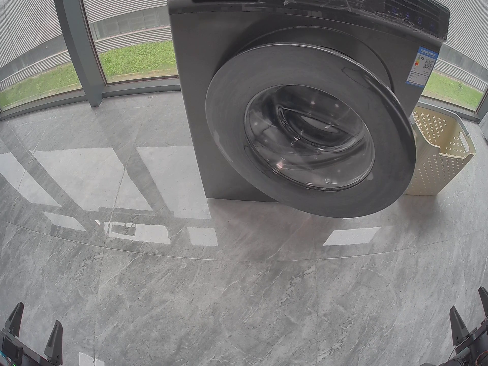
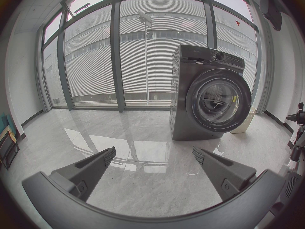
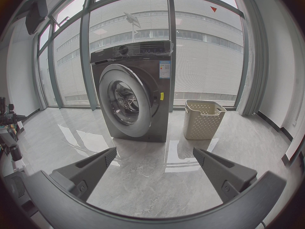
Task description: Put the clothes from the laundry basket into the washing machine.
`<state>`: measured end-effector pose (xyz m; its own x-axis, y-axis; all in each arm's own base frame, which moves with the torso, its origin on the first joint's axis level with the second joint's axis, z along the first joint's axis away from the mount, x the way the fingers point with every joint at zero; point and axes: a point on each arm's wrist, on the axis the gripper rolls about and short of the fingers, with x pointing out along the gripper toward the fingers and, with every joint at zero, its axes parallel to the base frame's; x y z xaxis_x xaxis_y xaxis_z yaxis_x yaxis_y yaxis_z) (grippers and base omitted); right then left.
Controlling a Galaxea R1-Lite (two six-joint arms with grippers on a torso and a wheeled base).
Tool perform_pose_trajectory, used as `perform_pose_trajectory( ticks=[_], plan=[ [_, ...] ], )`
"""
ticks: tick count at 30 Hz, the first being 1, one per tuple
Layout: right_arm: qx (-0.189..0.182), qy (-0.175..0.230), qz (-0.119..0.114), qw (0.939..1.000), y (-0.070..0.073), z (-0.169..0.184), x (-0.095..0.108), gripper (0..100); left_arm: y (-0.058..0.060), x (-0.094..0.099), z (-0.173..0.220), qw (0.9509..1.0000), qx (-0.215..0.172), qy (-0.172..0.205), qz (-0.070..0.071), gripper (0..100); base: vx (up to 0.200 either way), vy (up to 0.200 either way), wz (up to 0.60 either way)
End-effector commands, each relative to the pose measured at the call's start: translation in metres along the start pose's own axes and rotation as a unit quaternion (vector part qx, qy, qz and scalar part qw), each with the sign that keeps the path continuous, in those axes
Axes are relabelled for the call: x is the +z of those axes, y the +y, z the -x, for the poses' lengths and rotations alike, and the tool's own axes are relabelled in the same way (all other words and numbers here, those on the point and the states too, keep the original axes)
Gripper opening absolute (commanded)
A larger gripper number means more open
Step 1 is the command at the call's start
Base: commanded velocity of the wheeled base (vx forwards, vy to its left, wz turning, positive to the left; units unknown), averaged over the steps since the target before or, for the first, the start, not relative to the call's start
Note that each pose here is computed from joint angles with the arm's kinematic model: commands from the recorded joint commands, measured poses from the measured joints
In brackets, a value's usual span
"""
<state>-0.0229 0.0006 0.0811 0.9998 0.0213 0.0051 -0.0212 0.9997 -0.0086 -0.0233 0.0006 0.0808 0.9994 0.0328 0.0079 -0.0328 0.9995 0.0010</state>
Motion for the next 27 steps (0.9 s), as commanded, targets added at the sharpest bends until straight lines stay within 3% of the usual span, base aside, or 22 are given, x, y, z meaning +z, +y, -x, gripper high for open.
perform_pose_trajectory(
  ticks=[1,7,15,17,19,21,23,27],
  plan=[
    [0.0,0.003,0.001,1.0,0.0,0.0,-0.005,100,0.0,-0.005,-0.001,1.0,0.0,0.005,-0.002,100,0.0,0.0,0.0],
    [-0.001,0.004,0.0,1.0,0.0,-0.001,-0.005,100,0.0,-0.005,-0.001,1.0,0.0,0.004,-0.002,100,0.0,0.0,0.0],
    [-0.004,-0.004,0.001,1.0,0.0,0.0,-0.004,100,0.0,-0.005,-0.001,1.0,0.0,0.005,0.002,100,0.0,-0.2,0.0],
    [0.011,-0.083,-0.003,0.9965,0.0,0.01,0.031,100,0.0,-0.005,-0.001,1.0,0.0,0.005,0.0,100,0.0,-0.2,0.0],
    [0.025,-0.1,-0.022,0.9944,0.0,0.013,0.059,100,0.0,-0.005,-0.001,1.0,0.0,0.004,-0.003,100,0.0,-0.2,0.0],
    [0.033,-0.053,-0.029,0.9976,0.0,0.0,0.068,100,0.0,-0.005,-0.001,1.0,0.0,0.004,-0.003,100,0.0,0.0,0.0],
    [0.049,0.024,-0.031,0.998,0.001,-0.025,0.07,100,0.0,-0.005,-0.001,1.0,0.0,0.004,-0.003,100,0.0,0.0,0.0],
    [0.108,0.105,-0.039,0.9878,0.004,-0.077,0.084,100,0.0,-0.005,-0.001,1.0,0.001,0.004,-0.003,100,0.0,0.0,0.0]
  ],
)
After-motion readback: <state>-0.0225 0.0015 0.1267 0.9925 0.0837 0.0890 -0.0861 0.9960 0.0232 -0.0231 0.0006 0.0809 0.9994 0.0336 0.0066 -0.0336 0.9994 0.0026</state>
